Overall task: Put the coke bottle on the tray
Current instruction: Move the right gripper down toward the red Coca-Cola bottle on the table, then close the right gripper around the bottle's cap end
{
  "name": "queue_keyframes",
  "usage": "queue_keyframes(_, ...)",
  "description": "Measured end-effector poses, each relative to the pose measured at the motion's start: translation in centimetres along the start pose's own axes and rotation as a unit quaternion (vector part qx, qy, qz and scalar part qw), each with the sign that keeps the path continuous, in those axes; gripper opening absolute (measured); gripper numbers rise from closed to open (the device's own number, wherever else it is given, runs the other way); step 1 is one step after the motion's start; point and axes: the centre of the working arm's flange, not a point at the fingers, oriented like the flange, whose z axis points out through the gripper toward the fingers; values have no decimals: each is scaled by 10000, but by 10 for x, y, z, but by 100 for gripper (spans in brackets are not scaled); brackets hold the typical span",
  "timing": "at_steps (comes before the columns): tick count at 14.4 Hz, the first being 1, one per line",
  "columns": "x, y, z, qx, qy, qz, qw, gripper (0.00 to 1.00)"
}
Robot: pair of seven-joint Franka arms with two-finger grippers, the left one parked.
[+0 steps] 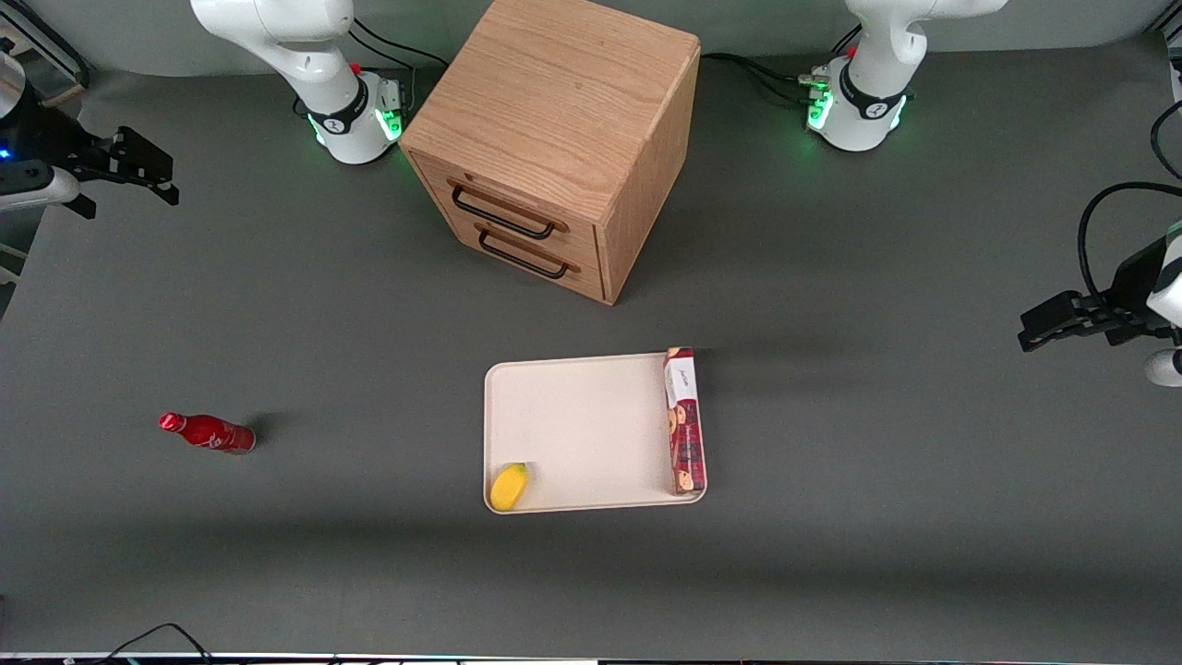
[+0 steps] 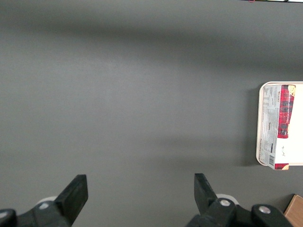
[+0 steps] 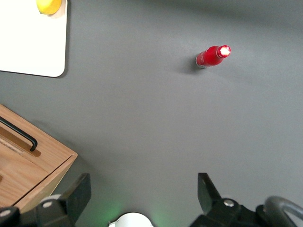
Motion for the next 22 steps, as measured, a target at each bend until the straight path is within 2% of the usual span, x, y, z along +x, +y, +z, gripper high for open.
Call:
queue_keyframes(6, 14, 13, 6, 38, -49, 117, 9999, 100)
queue_keyframes(10, 63, 68, 30, 96, -56, 360, 9993, 100)
queue_keyframes(13, 119, 118, 102, 22, -52, 505, 9987, 100)
queue_keyframes(16, 162, 142, 196, -65, -116, 571, 9983, 100)
queue_keyframes(19, 185, 148, 267, -117, -170, 557, 9982, 100)
queue_keyframes(22, 188, 151, 300, -149, -170, 569, 9981, 100)
